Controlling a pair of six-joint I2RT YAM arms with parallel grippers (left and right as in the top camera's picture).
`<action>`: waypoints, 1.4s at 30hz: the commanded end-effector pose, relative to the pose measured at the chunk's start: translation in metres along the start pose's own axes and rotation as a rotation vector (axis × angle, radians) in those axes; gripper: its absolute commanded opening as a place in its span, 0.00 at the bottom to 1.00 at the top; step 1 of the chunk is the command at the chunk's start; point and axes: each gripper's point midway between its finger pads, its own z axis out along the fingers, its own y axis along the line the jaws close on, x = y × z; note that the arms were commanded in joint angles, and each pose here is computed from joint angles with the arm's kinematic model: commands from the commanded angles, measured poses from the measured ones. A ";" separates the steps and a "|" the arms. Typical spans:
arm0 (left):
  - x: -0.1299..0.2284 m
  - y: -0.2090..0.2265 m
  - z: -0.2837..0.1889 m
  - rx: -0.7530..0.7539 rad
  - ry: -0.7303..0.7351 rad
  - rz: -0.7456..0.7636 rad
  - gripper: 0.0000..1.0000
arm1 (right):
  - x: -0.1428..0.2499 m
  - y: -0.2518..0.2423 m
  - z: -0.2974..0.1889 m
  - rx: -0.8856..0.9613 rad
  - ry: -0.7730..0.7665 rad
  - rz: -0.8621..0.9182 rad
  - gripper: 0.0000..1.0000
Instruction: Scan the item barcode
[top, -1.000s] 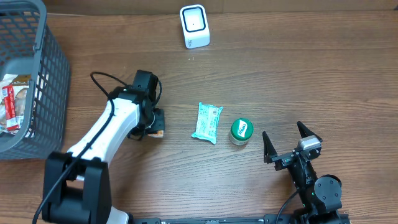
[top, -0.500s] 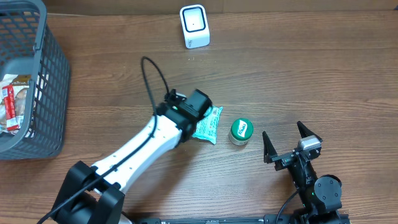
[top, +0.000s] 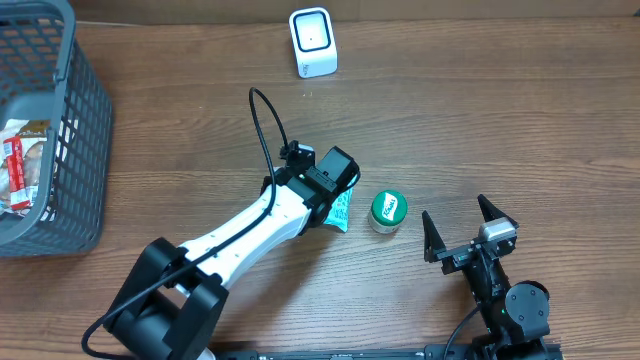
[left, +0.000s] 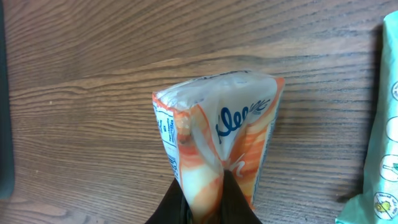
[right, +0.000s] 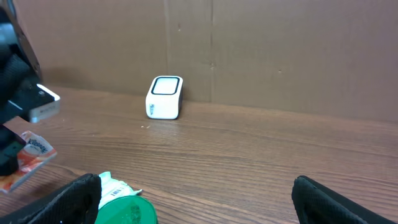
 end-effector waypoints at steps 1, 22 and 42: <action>0.004 -0.009 0.008 -0.005 0.023 0.006 0.04 | 0.003 0.000 0.000 -0.001 0.002 -0.004 1.00; 0.015 -0.019 0.026 -0.013 0.072 0.047 0.31 | 0.003 0.000 0.000 -0.001 0.002 -0.004 1.00; 0.000 -0.035 0.014 0.074 0.067 0.015 0.30 | 0.003 0.000 0.000 -0.001 0.002 -0.004 1.00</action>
